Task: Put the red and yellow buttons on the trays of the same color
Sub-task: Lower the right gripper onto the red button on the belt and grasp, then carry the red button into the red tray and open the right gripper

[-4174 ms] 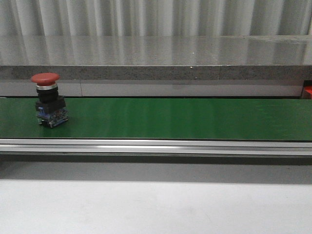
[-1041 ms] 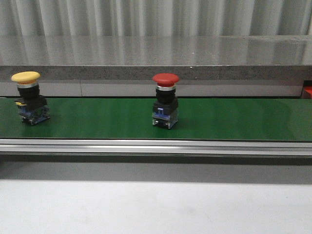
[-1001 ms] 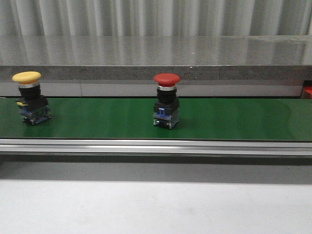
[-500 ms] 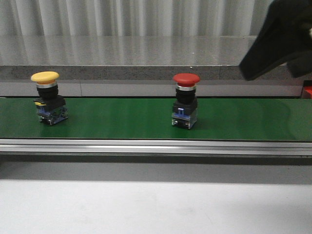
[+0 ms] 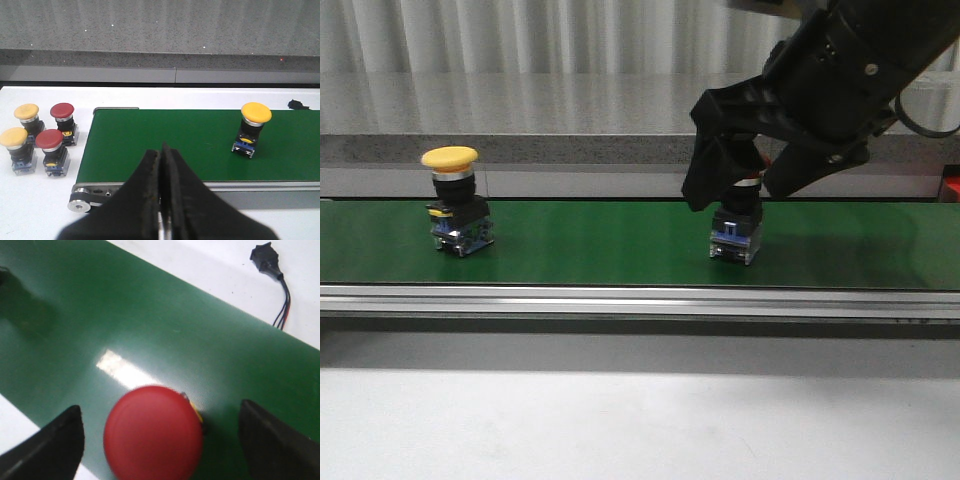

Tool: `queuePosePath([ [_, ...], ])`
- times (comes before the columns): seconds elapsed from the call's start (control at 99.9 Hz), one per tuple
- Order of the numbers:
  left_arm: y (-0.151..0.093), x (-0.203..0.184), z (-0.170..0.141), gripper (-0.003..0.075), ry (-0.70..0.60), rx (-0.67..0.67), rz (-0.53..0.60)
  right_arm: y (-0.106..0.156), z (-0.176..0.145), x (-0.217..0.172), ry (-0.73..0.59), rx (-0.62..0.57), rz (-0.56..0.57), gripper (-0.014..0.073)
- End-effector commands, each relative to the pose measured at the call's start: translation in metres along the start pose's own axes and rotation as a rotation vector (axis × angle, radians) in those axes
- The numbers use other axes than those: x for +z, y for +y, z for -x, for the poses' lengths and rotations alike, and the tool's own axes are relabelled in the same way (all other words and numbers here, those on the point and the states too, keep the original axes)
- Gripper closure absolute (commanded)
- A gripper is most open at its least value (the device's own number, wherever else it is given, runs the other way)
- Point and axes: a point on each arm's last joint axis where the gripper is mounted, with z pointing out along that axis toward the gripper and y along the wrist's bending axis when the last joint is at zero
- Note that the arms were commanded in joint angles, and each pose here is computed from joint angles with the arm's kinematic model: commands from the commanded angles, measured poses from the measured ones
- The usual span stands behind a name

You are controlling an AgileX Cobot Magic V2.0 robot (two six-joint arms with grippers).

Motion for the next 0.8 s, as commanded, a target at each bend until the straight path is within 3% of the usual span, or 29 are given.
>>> queuePosePath([
  [0.0,-0.001,-0.004,0.016,0.0741,-0.106,-0.010,-0.016,0.001,0.023,-0.008,-0.093,-0.006,-0.005,0.0138],
  [0.12,-0.001,-0.004,0.016,0.0741,-0.106,-0.010,-0.016,0.001,0.026,-0.013,-0.049,-0.004,0.020,0.0435],
  [0.19,-0.001,-0.004,0.016,0.0741,-0.106,-0.010,-0.016,-0.006,0.032,-0.022,-0.034,0.008,0.023,0.0509],
  [0.32,-0.001,-0.004,0.016,0.0741,-0.106,-0.010,-0.016,-0.037,0.052,-0.050,-0.073,0.061,-0.020,0.0496],
  [0.48,-0.001,-0.004,0.016,0.0741,-0.106,-0.010,-0.016,-0.108,0.070,-0.088,-0.200,0.179,-0.187,0.0496],
  [0.631,-0.001,-0.004,0.016,0.0741,-0.106,-0.010,-0.016,-0.184,0.064,-0.116,-0.336,0.301,-0.409,0.0496],
  [0.791,-0.001,-0.004,0.016,0.0741,-0.106,-0.010,-0.016,-0.243,0.045,-0.122,-0.405,0.386,-0.578,0.0496],
])
